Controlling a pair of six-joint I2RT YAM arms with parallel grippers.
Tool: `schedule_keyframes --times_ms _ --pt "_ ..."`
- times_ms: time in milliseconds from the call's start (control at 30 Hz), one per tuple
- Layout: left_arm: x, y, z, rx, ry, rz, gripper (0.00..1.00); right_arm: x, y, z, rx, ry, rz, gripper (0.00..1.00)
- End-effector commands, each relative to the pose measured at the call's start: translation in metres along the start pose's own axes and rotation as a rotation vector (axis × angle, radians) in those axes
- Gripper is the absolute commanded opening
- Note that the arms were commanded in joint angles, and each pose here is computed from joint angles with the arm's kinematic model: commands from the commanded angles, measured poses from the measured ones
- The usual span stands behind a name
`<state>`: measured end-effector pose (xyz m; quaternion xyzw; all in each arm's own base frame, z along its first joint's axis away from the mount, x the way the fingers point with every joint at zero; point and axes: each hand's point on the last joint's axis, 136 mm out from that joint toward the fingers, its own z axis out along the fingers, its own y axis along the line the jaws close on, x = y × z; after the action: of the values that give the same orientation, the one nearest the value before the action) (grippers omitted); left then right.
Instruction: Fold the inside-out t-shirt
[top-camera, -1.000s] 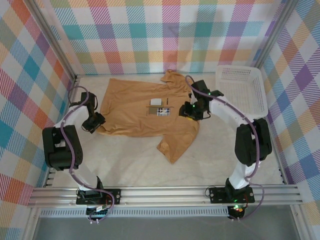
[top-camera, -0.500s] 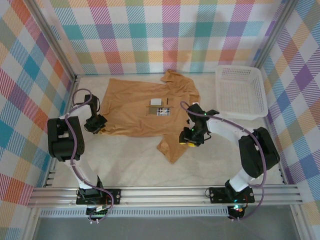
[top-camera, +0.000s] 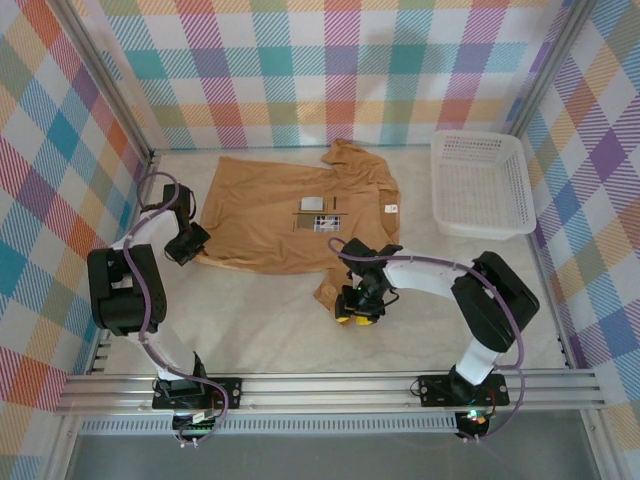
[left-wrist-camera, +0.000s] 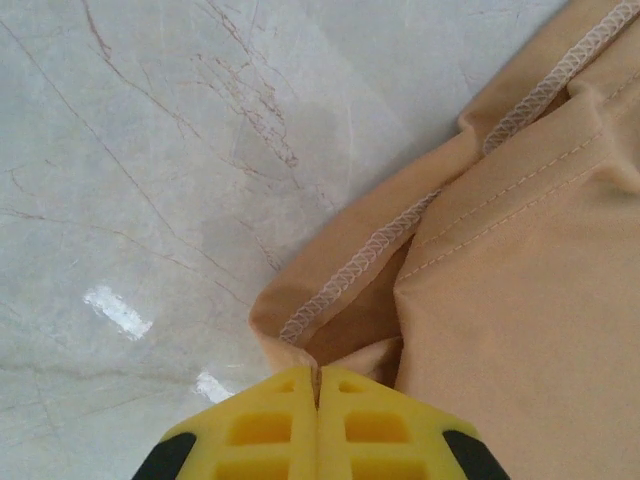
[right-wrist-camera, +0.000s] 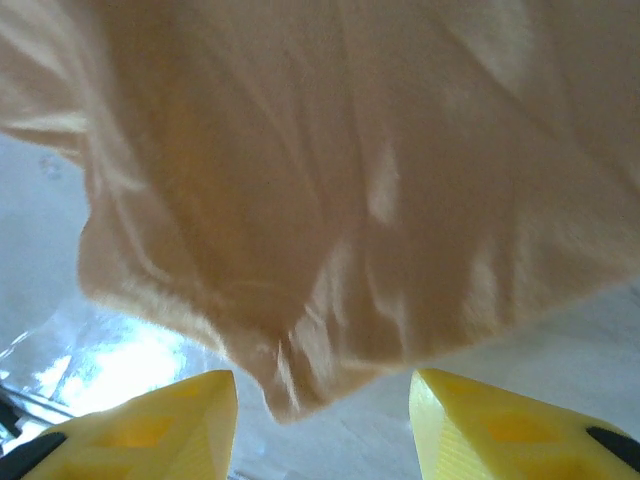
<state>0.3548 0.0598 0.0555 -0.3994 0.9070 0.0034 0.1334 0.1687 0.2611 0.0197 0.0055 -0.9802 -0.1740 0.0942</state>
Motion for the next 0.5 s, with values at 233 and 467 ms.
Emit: schedule_keyframes --times_ms 233,467 --pt "-0.007 0.014 -0.042 -0.014 -0.059 -0.02 0.0 -0.044 0.032 -0.027 0.021 -0.159 -0.06 0.0" --pt "-0.041 -0.015 -0.138 0.188 -0.231 -0.036 0.0 -0.107 0.062 -0.196 0.048 -0.736 -0.223 0.0"
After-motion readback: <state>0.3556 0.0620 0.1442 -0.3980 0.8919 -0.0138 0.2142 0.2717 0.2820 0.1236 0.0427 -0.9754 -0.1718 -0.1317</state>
